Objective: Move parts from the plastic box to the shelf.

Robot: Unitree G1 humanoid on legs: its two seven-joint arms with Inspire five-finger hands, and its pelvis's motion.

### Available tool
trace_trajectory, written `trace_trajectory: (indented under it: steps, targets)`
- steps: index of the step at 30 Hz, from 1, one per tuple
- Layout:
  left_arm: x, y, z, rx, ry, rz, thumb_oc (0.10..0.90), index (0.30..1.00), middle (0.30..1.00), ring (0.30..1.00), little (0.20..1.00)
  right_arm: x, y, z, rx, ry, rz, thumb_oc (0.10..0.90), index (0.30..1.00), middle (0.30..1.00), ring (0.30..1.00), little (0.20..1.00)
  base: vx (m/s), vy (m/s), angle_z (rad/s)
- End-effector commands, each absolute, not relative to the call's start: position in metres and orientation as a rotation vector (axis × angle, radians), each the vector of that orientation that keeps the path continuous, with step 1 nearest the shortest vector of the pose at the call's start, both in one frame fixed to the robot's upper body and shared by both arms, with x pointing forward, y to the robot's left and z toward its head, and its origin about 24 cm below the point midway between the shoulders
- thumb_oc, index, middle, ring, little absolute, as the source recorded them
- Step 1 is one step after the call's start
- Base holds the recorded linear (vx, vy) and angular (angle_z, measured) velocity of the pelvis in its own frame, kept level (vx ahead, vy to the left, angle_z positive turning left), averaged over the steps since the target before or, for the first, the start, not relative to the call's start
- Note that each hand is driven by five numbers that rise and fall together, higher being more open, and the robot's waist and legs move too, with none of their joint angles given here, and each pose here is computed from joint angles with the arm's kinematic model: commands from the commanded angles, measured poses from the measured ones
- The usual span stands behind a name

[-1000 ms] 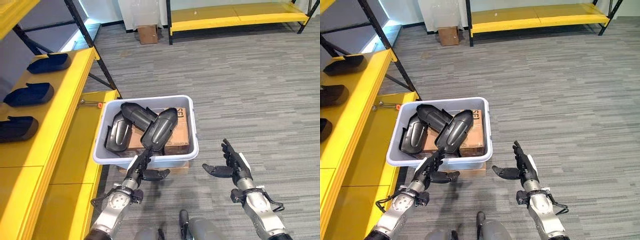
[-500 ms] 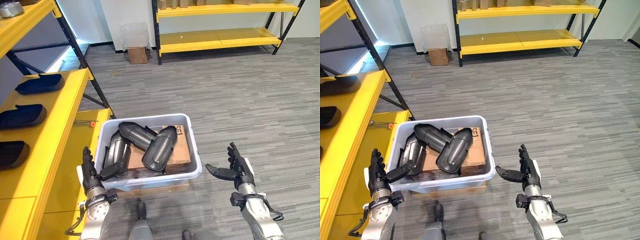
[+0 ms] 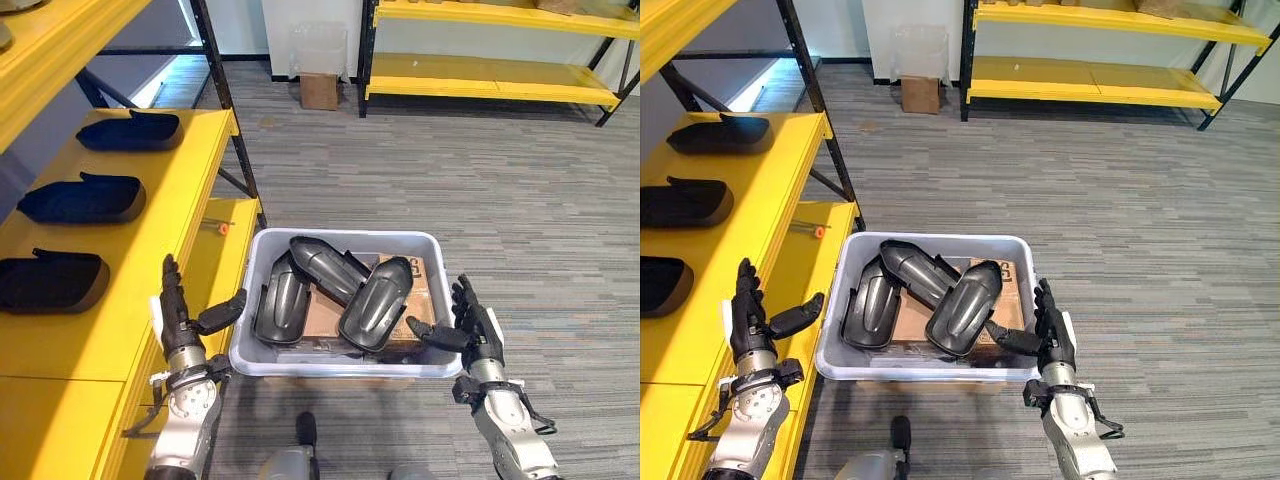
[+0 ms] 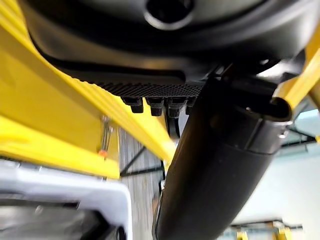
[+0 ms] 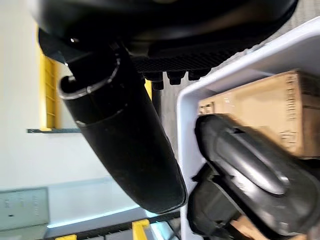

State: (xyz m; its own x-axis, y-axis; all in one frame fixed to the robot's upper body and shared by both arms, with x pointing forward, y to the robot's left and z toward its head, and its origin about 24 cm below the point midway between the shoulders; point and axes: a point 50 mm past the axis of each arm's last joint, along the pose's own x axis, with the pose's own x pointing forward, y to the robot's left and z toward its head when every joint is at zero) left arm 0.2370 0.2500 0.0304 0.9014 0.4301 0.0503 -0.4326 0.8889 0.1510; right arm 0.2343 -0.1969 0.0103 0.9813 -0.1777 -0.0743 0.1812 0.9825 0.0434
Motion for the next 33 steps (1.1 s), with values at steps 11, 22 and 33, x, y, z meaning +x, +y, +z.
trace_trajectory:
  steps: [11, 22, 33]
  targets:
    - [0.251, 0.222, 0.07, 0.2, -0.2, 0.141, 0.9, 1.0, 1.0, 1.0, 1.0, 0.254, -0.213, 0.065, 0.147, -0.217, -0.227, 0.9, 1.0, 1.0, 1.0, 1.0, 0.05, 0.138, -0.21]
    - [0.252, 0.221, 0.067, 0.19, -0.176, 0.176, 0.9, 1.0, 1.0, 1.0, 1.0, 0.263, -0.208, 0.074, 0.163, -0.242, -0.146, 0.9, 1.0, 1.0, 1.0, 1.0, 0.01, -0.248, -0.19]
    - [0.244, 0.223, 0.056, 0.145, -0.123, 0.155, 0.9, 1.0, 1.0, 1.0, 1.0, 0.264, -0.211, 0.104, -0.083, -0.381, -0.098, 0.9, 1.0, 1.0, 1.0, 1.0, 0.07, -0.075, 0.19]
